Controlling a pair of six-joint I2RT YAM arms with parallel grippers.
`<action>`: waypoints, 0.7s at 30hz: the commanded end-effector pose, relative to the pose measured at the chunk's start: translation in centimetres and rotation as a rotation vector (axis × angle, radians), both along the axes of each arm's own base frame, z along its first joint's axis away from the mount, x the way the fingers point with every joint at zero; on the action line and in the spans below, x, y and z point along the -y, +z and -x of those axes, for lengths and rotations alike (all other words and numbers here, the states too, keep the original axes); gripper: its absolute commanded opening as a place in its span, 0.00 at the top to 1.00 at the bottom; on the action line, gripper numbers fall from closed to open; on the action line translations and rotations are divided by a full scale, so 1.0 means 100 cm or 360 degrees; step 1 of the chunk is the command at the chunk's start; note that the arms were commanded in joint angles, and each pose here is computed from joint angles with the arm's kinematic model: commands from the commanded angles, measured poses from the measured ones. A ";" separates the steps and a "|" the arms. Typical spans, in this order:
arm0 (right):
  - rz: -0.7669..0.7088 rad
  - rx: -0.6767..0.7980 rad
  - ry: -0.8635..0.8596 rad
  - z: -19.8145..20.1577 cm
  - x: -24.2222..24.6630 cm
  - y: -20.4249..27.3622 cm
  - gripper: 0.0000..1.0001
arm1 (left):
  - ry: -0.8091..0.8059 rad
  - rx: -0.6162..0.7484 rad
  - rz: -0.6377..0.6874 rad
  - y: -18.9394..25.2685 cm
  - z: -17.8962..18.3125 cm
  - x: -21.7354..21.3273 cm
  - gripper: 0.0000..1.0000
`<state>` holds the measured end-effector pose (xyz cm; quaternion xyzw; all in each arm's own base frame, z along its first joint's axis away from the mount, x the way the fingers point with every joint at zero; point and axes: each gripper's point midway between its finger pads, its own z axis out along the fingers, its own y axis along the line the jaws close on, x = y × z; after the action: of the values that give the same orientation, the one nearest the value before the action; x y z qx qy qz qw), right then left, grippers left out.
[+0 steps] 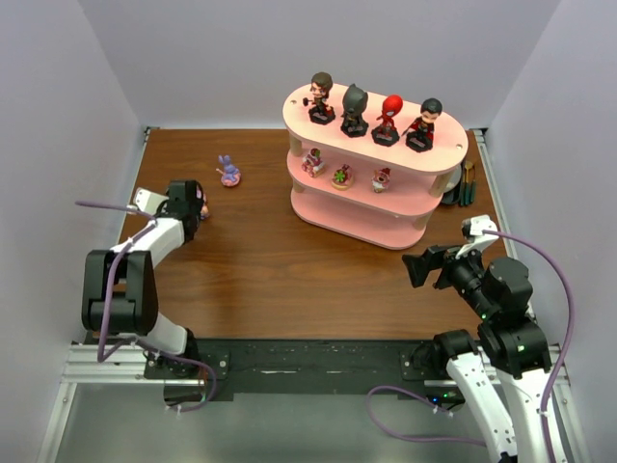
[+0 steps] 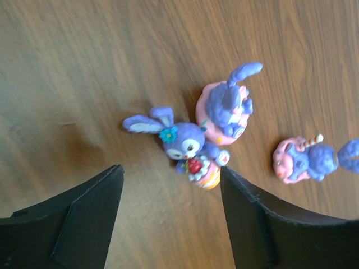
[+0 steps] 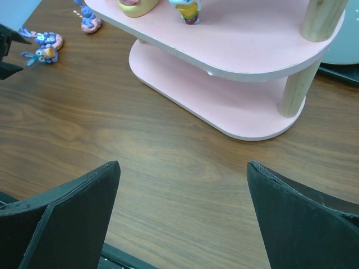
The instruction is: Place and organize the plastic toys onto the shelf
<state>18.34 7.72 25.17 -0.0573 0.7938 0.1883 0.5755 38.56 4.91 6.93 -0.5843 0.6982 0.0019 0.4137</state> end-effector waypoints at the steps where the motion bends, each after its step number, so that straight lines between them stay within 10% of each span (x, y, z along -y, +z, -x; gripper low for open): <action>1: -0.0037 0.0047 0.0049 0.000 -0.007 0.008 0.01 | 0.0154 0.0096 0.0025 0.011 -0.022 -0.010 0.28; 21: -0.0021 0.0027 0.0039 -0.006 -0.006 0.004 0.01 | 0.0272 0.0075 0.0246 -0.041 -0.034 -0.016 0.42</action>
<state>18.31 8.13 25.11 -0.0641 0.7934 0.1963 0.5726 41.11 6.36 3.44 -0.6597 0.6438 -0.0188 0.3873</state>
